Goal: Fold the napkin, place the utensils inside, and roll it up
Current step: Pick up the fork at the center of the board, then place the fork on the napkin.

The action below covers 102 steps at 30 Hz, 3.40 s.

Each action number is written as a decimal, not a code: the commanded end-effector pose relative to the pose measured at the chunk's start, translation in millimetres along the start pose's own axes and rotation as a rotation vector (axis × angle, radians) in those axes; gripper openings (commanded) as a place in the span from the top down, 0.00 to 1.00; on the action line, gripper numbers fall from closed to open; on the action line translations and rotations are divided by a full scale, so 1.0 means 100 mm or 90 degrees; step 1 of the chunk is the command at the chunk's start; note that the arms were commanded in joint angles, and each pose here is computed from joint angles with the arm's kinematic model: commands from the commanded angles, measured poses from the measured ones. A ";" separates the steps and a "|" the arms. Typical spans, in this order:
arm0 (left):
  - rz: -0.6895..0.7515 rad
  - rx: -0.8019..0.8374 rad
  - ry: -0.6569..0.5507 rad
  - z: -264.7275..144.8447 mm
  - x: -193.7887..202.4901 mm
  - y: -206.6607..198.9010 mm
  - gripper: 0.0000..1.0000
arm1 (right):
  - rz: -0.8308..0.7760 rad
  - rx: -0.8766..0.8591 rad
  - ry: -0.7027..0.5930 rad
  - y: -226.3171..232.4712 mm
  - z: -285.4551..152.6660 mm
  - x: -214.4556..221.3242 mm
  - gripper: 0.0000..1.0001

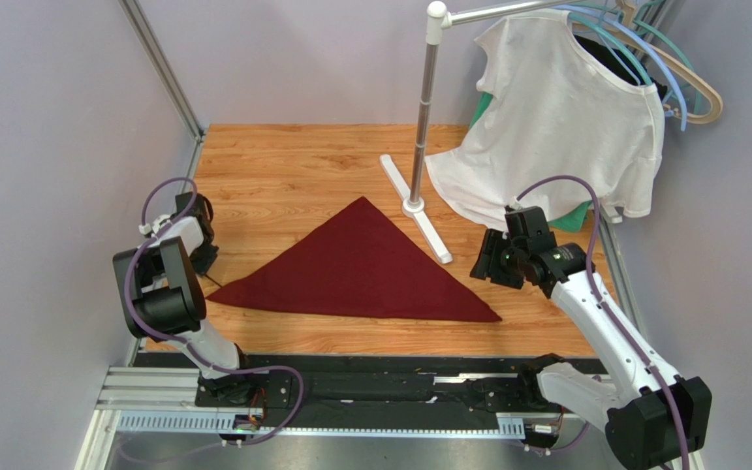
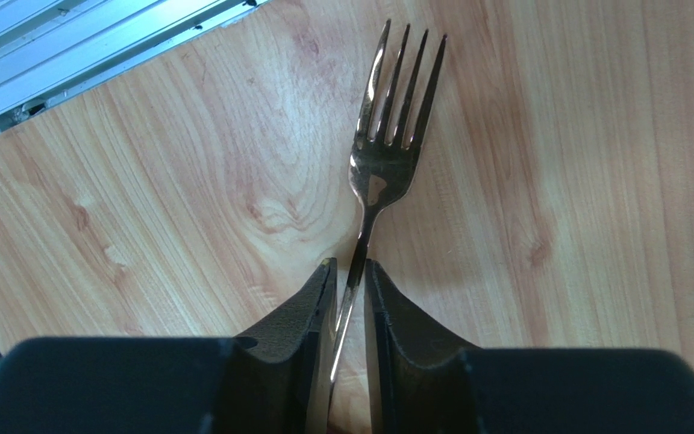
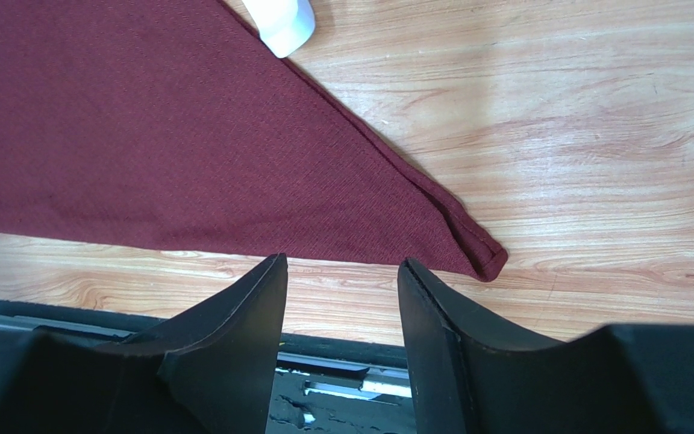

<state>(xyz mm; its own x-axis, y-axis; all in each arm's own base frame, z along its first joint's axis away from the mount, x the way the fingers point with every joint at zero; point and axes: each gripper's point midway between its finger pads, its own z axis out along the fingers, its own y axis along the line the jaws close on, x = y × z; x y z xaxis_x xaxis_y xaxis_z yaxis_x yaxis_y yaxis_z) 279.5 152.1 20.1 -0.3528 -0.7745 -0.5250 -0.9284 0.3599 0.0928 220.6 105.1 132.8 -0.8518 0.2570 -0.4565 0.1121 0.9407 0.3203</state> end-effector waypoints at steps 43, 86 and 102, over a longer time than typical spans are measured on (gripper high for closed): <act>-0.056 0.067 0.039 0.13 -0.14 -0.14 0.83 | -0.002 -0.088 -0.014 0.22 -0.16 -0.01 0.48; 0.607 0.767 -0.240 -3.06 0.17 -1.83 1.00 | -0.004 -0.082 -0.050 0.20 -0.25 -0.08 0.48; 1.169 1.000 -0.271 -3.28 2.37 -1.18 1.00 | -0.041 -0.126 -0.114 0.29 -0.54 -0.19 0.48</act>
<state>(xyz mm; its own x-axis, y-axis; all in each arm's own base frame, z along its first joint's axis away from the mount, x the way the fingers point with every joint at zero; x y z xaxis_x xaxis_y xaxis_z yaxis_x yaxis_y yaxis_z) 282.6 -222.6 157.1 -0.3506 0.5777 -0.7371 0.8439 0.5361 0.0188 208.9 116.3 167.0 -0.8032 0.2636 -0.5343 0.0114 0.9034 0.4286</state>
